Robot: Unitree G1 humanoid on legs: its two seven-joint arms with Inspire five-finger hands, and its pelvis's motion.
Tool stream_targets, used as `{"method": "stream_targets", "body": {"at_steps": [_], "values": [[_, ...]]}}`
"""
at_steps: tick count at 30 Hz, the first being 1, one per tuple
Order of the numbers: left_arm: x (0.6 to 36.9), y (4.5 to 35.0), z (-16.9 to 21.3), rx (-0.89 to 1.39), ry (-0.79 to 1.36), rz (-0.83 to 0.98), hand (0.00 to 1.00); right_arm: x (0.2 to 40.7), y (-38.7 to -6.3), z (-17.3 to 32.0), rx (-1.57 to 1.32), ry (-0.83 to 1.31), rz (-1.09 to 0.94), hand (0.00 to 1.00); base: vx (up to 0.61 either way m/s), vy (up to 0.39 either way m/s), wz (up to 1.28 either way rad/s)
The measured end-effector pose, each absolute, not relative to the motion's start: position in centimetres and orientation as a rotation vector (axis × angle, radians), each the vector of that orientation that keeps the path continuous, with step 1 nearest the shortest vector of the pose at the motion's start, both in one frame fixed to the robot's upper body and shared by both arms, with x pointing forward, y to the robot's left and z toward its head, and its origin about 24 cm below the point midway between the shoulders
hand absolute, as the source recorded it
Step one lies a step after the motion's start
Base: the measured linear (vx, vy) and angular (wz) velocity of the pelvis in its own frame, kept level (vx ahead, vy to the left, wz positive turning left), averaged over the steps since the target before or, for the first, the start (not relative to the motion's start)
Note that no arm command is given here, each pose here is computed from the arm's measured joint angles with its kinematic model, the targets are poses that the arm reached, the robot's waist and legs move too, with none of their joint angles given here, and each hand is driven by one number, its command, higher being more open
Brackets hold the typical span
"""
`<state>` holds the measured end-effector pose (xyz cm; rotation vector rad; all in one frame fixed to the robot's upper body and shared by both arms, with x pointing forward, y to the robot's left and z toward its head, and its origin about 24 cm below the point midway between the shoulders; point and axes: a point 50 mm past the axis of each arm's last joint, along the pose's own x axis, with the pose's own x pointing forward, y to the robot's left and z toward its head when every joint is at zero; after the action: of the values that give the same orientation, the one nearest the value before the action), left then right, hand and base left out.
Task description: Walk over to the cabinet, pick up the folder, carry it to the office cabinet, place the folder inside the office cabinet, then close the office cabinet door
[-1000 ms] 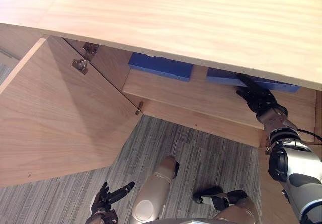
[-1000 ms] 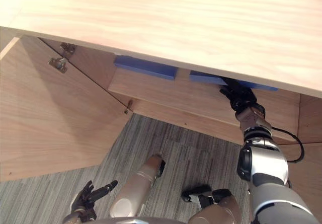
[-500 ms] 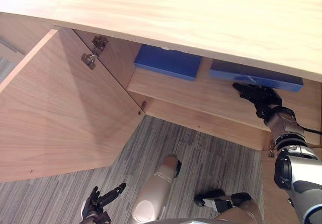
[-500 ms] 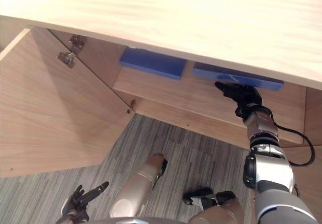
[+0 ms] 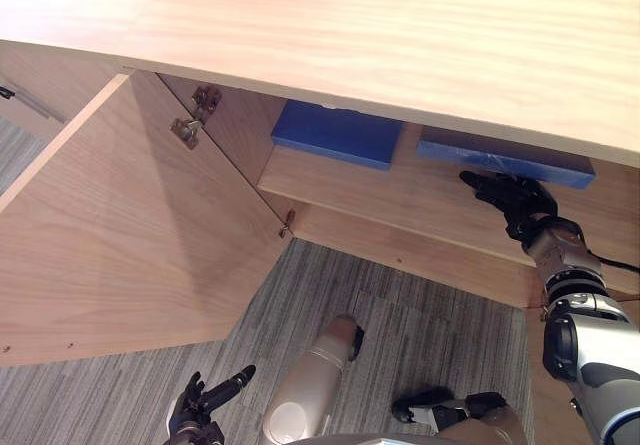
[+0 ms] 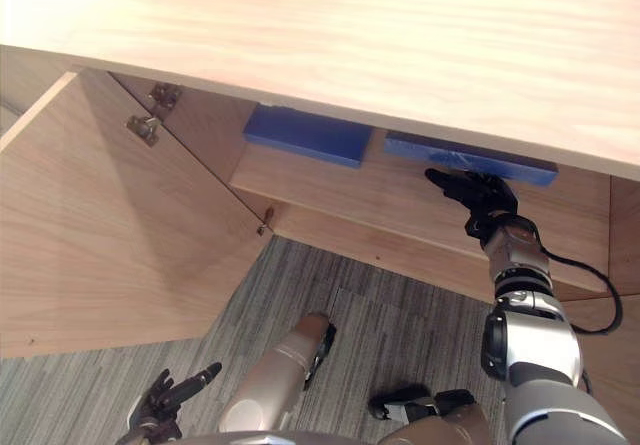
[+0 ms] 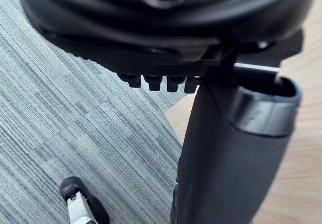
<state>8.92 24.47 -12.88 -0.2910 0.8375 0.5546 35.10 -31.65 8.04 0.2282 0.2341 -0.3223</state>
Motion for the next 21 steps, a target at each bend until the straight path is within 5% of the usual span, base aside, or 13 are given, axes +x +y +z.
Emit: {"method": "stream_targets", "body": {"at_steps": [9, 12, 21], "values": [[7.9, 22.7, -13.9, -0.308, 0.903, 0.516, 1.0, 35.4, -22.0, 5.5, -0.869, 0.283, 0.209, 1.0, 0.05, -0.009, -0.14], [7.0, 21.7, -14.7, -0.35, 0.953, 0.492, 1.0, 34.1, -19.1, 3.3, -0.985, 0.281, 0.393, 1.0, 0.05, -0.043, -0.29], [4.7, 21.6, -15.4, -0.398, 1.007, 0.521, 1.0, 35.0, -18.7, 3.5, -0.988, 0.322, 0.495, 1.0, 0.02, -0.024, -0.13]]}}
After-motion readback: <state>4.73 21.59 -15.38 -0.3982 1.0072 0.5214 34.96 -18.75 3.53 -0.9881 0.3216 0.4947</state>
